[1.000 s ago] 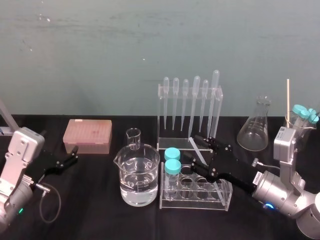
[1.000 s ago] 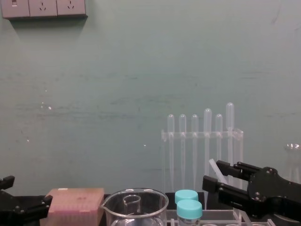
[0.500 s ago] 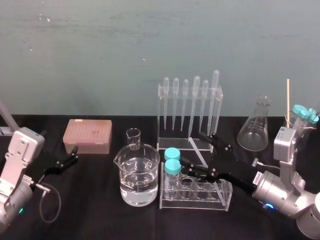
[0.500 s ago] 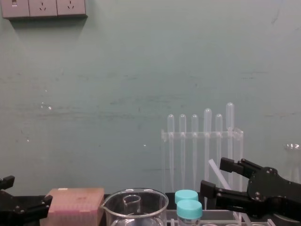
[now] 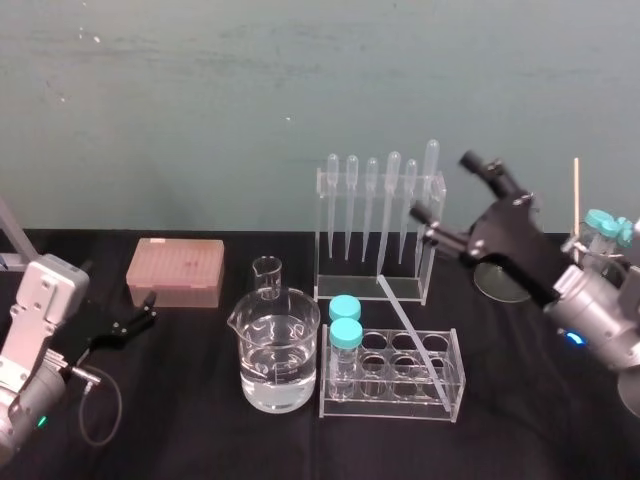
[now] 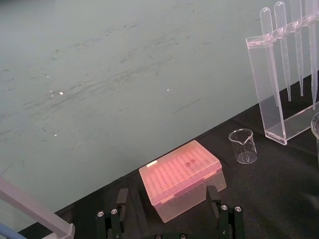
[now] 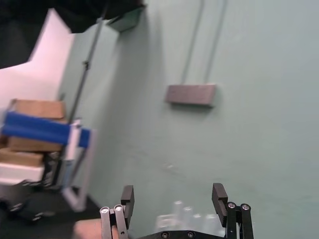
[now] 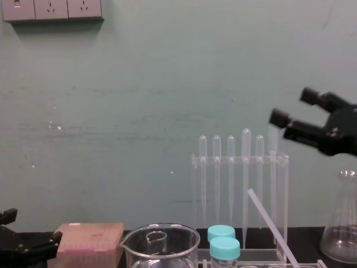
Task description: Pick up the stirring rod with one hand, then place it down.
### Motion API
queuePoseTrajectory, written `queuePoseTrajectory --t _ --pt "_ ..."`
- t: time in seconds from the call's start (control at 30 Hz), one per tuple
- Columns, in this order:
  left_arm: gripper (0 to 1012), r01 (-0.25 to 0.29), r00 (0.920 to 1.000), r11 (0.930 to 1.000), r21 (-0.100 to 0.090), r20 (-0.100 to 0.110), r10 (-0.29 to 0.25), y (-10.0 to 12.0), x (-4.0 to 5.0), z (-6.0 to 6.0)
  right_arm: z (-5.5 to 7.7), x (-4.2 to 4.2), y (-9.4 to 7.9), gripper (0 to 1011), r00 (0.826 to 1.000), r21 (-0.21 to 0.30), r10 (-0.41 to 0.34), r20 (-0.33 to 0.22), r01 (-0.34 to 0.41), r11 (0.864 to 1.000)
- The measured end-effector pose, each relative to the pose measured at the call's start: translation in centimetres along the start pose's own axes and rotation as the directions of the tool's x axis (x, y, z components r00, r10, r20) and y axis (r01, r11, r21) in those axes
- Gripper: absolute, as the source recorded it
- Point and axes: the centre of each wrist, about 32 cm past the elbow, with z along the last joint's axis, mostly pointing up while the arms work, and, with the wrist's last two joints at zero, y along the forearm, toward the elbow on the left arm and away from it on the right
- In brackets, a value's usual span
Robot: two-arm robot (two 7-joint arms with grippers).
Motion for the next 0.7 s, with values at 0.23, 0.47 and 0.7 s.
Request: queuePoseTrajectory --t 0.23,0.47,0.7 --pt "1000 0.0 1.0 1.0 0.0 0.0 0.0 0.0 0.0 0.0 0.0 -0.66 -2.9 1003 0.988 -0.081 -0.133 -0.074 0.126 0.989" --pt "1000 0.0 1.0 1.0 0.0 0.0 0.0 0.0 0.0 0.0 -0.6 -2.83 -5.2 1003 0.966 -0.175 -0.186 -0.177 0.155 0.972" --pt "1000 0.0 1.0 1.0 0.0 0.0 0.0 0.0 0.0 0.0 -1.2 -4.55 -6.2 1003 0.942 -0.247 -0.192 -0.276 0.123 0.961"
